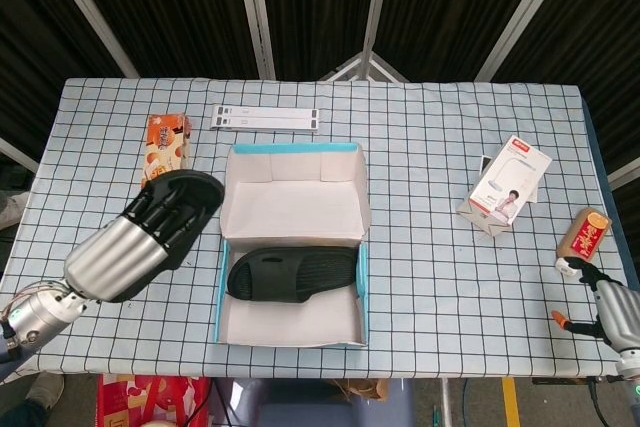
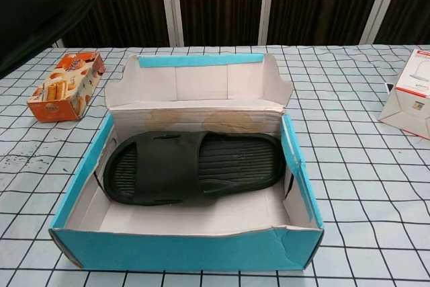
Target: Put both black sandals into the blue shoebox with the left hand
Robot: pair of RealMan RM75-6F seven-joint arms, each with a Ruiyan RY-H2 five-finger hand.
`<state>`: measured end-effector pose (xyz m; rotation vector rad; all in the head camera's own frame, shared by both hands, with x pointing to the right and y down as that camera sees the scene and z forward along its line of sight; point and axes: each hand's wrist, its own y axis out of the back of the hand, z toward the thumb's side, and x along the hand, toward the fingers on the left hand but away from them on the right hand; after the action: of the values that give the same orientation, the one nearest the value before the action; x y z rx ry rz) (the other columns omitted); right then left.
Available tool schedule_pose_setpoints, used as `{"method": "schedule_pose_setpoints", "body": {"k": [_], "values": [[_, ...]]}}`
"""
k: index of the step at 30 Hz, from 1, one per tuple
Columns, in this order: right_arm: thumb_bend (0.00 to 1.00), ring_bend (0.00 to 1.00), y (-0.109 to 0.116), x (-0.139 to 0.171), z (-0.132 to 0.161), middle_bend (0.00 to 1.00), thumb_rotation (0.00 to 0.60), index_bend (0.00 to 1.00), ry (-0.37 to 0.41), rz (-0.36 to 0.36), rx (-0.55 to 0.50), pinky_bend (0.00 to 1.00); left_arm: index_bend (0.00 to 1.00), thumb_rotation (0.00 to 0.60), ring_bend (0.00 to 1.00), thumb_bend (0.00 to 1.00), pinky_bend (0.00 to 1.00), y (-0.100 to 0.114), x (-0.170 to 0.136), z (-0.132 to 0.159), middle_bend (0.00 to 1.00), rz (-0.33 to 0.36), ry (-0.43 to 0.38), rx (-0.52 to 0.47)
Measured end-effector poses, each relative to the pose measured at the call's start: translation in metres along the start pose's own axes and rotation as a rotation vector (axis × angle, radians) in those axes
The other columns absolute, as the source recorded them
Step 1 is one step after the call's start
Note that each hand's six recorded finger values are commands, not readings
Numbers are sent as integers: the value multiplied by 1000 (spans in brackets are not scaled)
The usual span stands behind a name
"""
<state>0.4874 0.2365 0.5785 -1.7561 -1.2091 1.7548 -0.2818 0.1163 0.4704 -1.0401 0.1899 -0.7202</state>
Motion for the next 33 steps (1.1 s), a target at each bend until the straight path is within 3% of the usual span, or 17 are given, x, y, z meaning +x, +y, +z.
{"method": "schedule_pose_setpoints", "body": {"k": [7,14,22,33], "values": [[234,309,2,0,-3,237,600,206,-10,-5,-6,308,147,600,94,420,283,39,59,18,416,170,-136,98],[234,309,3,1,-6,237,600,206,-19,-5,-11,308,147,600,117,418,293,65,105,72,420,329,-319,119],[234,309,3,-1,-10,237,600,205,-35,2,-15,308,147,600,118,418,293,61,118,118,420,370,-416,-44],[234,309,1,-1,-8,237,600,206,-38,9,-11,307,147,600,118,413,293,43,124,146,420,377,-464,-114]]}}
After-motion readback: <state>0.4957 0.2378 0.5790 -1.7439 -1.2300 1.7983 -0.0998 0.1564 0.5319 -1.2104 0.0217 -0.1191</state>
